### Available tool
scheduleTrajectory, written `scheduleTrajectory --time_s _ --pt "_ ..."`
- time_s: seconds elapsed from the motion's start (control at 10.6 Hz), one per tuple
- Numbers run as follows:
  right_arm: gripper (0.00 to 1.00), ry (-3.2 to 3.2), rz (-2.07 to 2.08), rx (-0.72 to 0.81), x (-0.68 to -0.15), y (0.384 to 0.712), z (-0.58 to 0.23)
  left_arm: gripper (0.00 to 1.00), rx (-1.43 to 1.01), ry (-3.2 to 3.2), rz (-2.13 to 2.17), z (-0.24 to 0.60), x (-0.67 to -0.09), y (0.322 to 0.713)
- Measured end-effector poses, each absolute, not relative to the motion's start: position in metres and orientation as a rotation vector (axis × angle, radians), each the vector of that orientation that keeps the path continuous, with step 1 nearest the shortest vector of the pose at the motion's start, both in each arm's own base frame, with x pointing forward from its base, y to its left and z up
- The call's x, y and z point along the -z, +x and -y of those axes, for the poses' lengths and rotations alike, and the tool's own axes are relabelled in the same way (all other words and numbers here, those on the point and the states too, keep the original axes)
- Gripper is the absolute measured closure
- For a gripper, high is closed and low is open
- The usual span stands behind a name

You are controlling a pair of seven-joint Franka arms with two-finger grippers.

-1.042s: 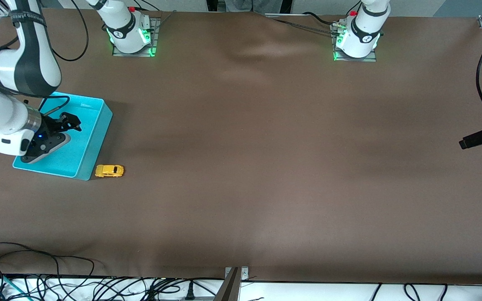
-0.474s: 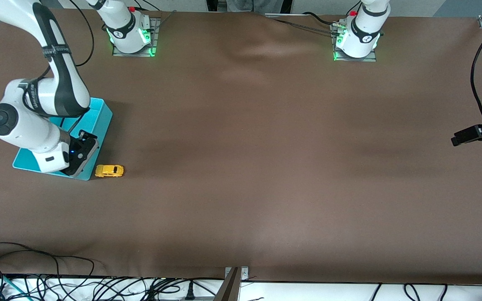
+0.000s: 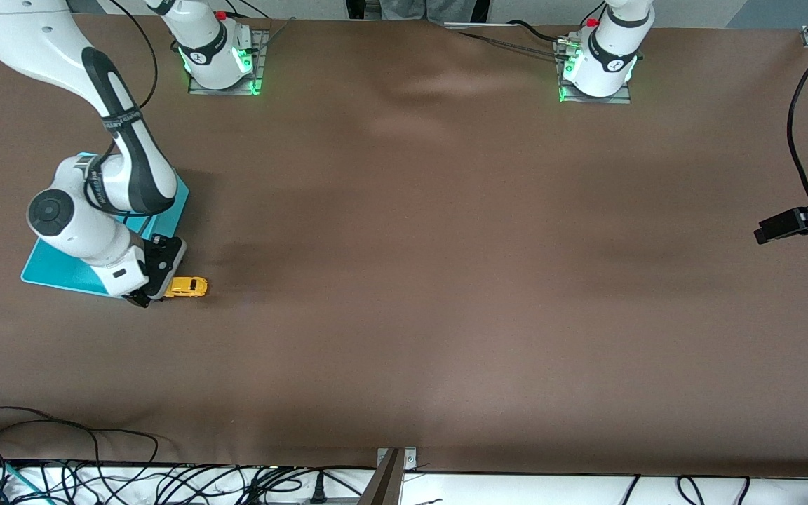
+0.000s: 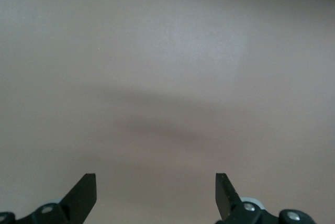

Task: Wind up and store yellow beetle car
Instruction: 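Lower the right gripper beside the box and grasp the yellow car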

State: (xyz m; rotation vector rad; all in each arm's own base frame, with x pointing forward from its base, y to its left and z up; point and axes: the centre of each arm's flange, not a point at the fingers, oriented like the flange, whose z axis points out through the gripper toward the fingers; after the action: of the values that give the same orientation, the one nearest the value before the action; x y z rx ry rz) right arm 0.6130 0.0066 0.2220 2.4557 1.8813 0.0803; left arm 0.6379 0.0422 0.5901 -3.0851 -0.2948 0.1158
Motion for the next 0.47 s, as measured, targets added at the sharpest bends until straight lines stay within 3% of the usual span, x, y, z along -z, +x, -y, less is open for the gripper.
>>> scheduleTrajectory --time_s 0.47 --pt "0.0 2.429 -1.913 -0.093 -0.202 0.609 -0.008 0.0 -0.061 -3.07 0.193 0.006 -0.621 0.623"
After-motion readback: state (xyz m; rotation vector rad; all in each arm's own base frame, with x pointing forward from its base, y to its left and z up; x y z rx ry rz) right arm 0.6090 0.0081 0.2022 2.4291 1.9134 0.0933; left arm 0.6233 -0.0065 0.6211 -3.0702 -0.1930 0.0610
